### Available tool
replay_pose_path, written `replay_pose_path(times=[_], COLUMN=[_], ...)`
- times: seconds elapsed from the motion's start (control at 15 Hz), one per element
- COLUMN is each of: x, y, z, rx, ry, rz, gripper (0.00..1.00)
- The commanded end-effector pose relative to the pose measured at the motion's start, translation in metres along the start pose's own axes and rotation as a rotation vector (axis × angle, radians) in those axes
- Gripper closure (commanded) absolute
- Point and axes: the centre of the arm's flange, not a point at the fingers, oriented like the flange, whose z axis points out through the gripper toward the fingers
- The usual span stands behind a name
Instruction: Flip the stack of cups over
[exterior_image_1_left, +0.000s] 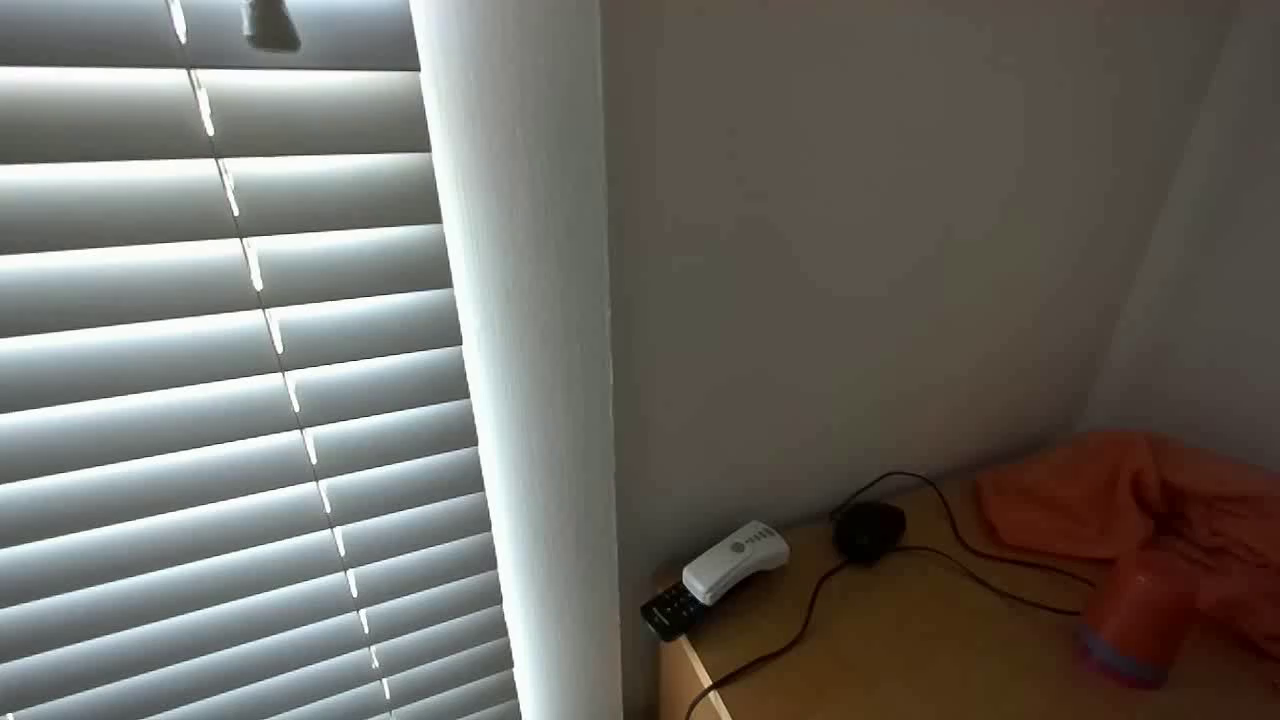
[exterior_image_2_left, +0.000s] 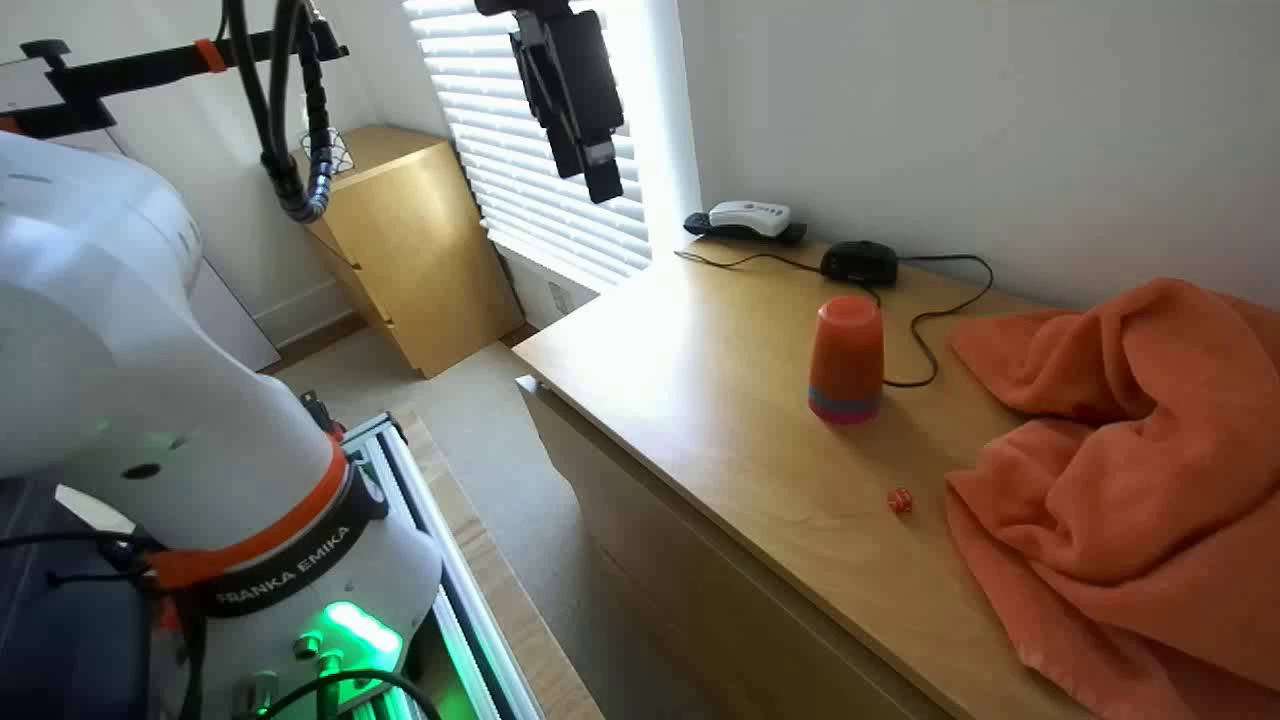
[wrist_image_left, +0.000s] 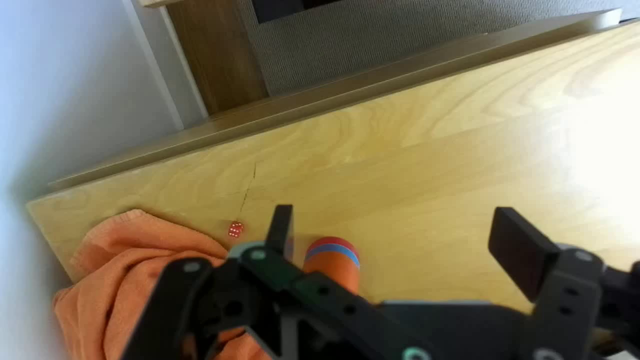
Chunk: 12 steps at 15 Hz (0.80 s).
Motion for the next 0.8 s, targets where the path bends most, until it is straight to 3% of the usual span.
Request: replay_pose_path(times=[0.0,0.27,0.73], x=[0.000,0.000,0.082], y=[0.000,0.000,0.052], z=[0.000,0.001,0.035], rx=[0.000,0.000,0.068], ry=[-0.001,-0.003,-0.091], rz=[0.000,0.000,0.363], gripper=[0.00,0.00,0.00])
